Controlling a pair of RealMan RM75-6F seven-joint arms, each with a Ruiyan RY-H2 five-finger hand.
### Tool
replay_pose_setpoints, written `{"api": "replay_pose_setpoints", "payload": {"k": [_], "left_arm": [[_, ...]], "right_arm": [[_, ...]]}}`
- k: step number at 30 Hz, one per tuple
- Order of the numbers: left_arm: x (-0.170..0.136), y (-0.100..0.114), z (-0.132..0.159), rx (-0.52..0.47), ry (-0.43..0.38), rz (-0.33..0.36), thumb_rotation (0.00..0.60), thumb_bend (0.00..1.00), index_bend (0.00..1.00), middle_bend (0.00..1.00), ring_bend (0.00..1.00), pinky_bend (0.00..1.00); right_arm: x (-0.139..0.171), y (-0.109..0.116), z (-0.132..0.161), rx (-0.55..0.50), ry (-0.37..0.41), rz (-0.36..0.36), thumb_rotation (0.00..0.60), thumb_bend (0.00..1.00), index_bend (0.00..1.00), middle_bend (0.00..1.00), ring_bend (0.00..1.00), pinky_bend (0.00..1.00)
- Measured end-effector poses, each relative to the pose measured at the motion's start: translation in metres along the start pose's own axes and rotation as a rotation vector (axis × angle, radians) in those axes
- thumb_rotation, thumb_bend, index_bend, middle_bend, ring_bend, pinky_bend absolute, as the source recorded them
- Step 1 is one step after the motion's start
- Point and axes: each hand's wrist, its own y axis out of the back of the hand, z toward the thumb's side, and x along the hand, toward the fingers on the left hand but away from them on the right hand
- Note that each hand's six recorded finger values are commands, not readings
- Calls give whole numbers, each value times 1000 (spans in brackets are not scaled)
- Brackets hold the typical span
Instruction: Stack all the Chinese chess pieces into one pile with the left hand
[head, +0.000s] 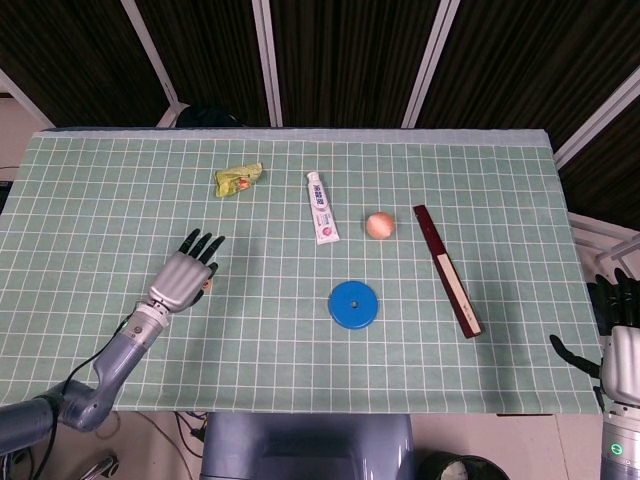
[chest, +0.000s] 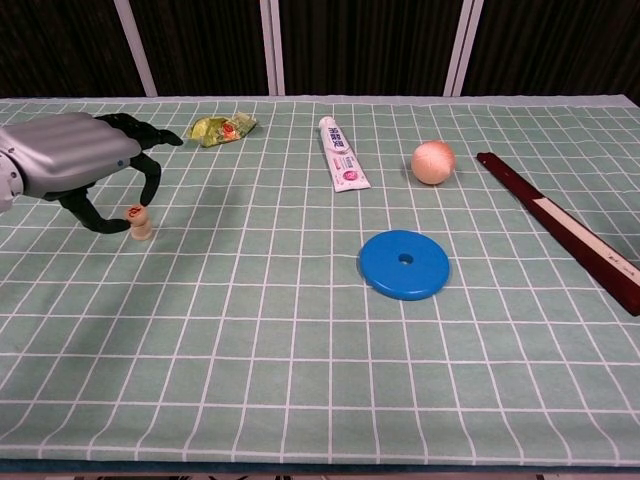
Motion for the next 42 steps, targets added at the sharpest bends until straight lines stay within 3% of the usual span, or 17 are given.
{"api": "replay_pose_setpoints", "payload": {"k": [42], "left_arm": [[16, -10, -12, 45, 68, -25, 600, 277, 485, 0, 0, 0]], "right_arm": [[-1, -1, 0, 1, -4, 4, 600, 233, 116, 13, 0, 0]]}}
